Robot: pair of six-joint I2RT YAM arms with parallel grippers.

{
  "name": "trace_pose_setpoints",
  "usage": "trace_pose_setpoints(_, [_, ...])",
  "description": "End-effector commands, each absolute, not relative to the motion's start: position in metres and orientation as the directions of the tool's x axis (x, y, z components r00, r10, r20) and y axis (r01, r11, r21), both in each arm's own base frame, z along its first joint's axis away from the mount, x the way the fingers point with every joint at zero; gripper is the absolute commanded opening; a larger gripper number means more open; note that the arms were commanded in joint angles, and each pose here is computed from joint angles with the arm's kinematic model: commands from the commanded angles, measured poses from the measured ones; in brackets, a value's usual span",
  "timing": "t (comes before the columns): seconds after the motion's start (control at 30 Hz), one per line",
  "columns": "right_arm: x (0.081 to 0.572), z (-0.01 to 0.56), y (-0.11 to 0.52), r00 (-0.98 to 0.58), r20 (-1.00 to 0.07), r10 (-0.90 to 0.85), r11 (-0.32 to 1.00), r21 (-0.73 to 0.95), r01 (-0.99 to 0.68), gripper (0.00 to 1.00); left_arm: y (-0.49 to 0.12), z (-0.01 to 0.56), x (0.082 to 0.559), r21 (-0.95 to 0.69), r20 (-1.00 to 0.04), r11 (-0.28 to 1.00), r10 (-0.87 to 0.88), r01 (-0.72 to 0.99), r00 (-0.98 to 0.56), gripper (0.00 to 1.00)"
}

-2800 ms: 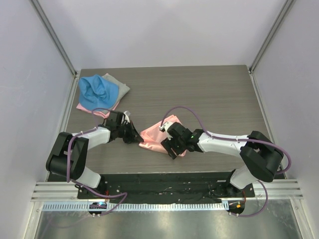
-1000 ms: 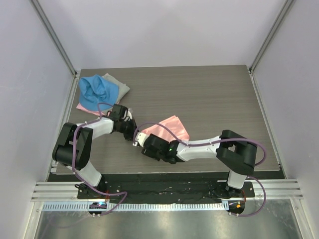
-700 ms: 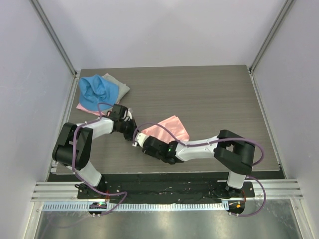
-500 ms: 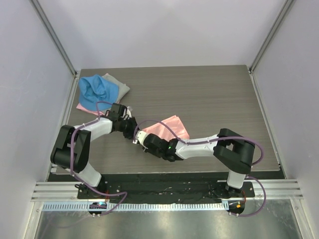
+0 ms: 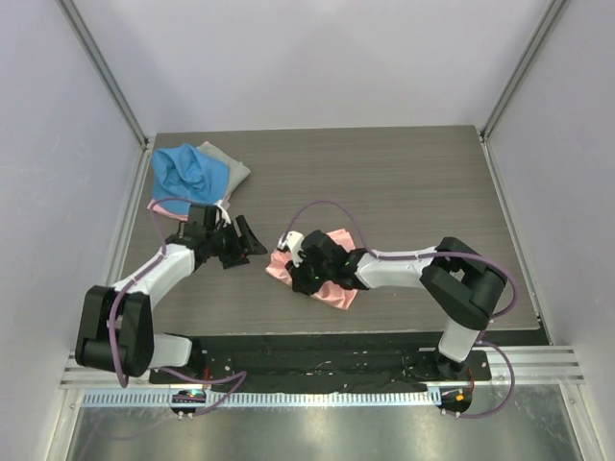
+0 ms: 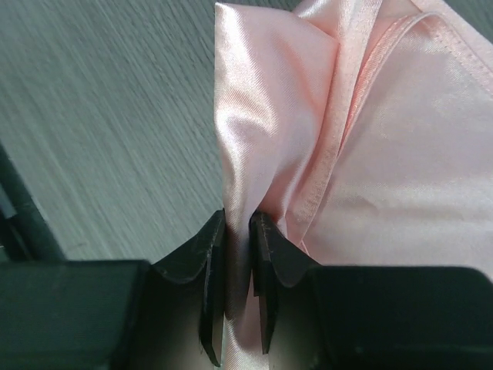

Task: Fold the napkin, place the utensils inside, and roll it up
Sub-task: Roll the napkin with the utensil

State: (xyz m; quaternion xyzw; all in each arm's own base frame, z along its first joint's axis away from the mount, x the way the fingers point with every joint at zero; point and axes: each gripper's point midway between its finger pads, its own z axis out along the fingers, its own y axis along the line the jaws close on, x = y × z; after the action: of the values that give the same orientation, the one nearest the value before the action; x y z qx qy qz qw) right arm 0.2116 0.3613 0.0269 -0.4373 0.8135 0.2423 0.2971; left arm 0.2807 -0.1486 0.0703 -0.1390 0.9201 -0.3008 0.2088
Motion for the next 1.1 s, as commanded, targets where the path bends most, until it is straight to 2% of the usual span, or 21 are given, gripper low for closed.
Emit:
trace_pose_setpoints(0.0, [0.172, 0.026, 0.361, -0.594, -0.622, -0.510, 0.413, 0.428, -0.804, 0.23, -0.146, 0.090, 0.288, -0.632, -0.407, 0.773, -0.397, -0.061, -0.823, 0.69])
trace_pose_setpoints(0.2, [0.181, 0.030, 0.356, -0.715, -0.566, -0.410, 0.373, 0.611, -0.698, 0.22, -0.159, 0.093, 0.284, -0.688, -0.404, 0.725, -0.379, 0.003, -0.832, 0.68])
trace_pose_setpoints(0.43, [0.198, 0.027, 0.345, -0.813, -0.501, -0.297, 0.327, 0.746, -0.580, 0.20, -0.176, 0.092, 0.290, -0.724, -0.420, 0.687, -0.367, 0.062, -0.830, 0.66])
trace_pose_setpoints(0.73, [0.214, 0.009, 0.329, -0.876, -0.427, -0.224, 0.330, 0.813, -0.480, 0.18, -0.207, 0.076, 0.302, -0.738, -0.456, 0.654, -0.304, 0.164, -0.837, 0.61])
trace_pose_setpoints(1.07, [0.221, -0.005, 0.322, -0.902, -0.382, -0.203, 0.352, 0.831, -0.431, 0.17, -0.216, 0.057, 0.299, -0.742, -0.442, 0.646, -0.271, 0.179, -0.855, 0.48])
